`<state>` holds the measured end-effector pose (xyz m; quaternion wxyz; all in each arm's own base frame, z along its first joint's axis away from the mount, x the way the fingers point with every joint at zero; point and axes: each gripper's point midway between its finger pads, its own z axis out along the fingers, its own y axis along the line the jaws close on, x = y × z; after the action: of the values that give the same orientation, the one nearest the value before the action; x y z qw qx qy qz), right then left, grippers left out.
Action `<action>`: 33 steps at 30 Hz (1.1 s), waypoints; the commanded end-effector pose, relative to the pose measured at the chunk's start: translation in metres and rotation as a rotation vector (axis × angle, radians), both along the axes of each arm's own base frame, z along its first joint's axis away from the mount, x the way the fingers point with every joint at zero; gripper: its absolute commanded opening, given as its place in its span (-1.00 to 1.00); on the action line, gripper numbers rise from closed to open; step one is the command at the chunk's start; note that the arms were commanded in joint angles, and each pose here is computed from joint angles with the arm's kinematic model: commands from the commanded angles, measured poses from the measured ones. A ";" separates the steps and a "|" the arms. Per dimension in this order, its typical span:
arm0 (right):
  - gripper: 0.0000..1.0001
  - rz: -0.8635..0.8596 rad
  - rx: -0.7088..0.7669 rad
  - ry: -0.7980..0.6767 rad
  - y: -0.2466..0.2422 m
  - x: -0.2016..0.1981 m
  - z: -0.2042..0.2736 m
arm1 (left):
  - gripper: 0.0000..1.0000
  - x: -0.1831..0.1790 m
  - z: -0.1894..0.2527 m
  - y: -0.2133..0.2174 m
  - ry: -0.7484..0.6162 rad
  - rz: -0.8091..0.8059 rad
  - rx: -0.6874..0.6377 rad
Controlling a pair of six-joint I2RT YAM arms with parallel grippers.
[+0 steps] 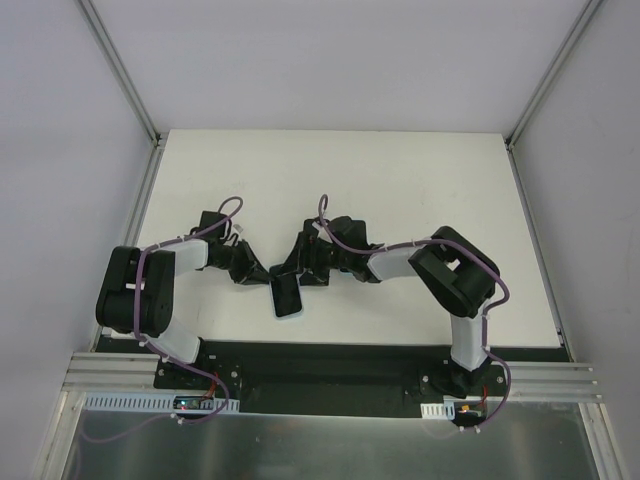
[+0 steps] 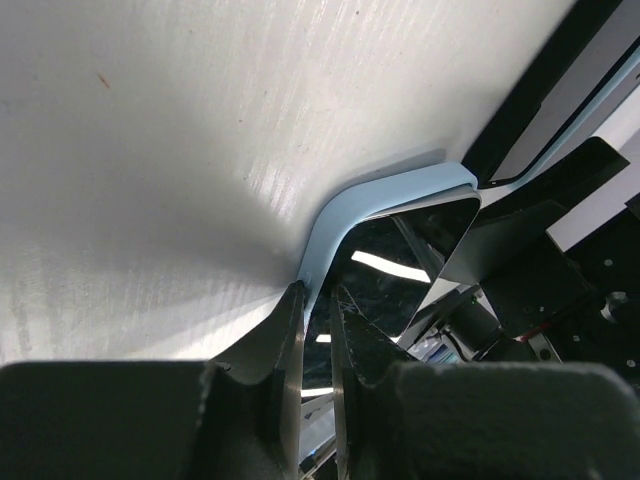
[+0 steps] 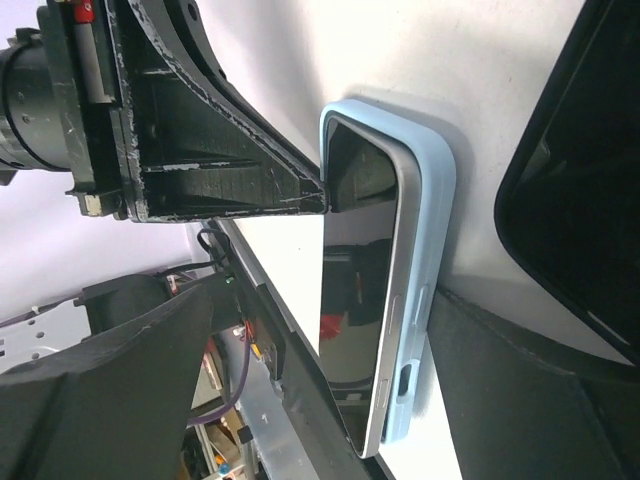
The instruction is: Put the phone into the phone case
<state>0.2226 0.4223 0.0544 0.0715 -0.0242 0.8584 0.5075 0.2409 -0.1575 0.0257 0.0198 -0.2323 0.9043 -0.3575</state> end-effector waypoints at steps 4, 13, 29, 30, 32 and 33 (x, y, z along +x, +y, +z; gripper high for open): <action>0.71 0.058 0.217 -0.097 0.023 -0.008 0.055 | -0.90 -0.030 -0.004 -0.019 0.107 -0.014 -0.102; 0.36 0.058 0.177 -0.107 0.004 -0.014 0.040 | -0.91 -0.032 -0.008 -0.017 0.100 -0.015 -0.083; -0.98 0.095 0.125 -0.120 -0.004 -0.016 0.027 | -0.87 -0.034 -0.010 -0.012 0.073 -0.015 -0.053; -0.97 0.090 0.093 -0.113 -0.007 -0.016 0.022 | -0.85 -0.034 -0.011 -0.012 0.072 -0.019 -0.050; -0.97 0.098 0.065 -0.135 -0.009 -0.015 0.019 | -0.81 -0.034 -0.010 -0.012 0.066 -0.020 -0.050; -0.97 0.104 0.047 -0.132 -0.011 -0.017 0.018 | -0.71 -0.033 -0.009 -0.012 0.060 -0.021 -0.052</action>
<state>0.2080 0.4004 0.0367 0.0667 -0.0297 0.8581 0.5083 0.2284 -0.1685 0.0253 0.0076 -0.2359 0.8891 -0.3922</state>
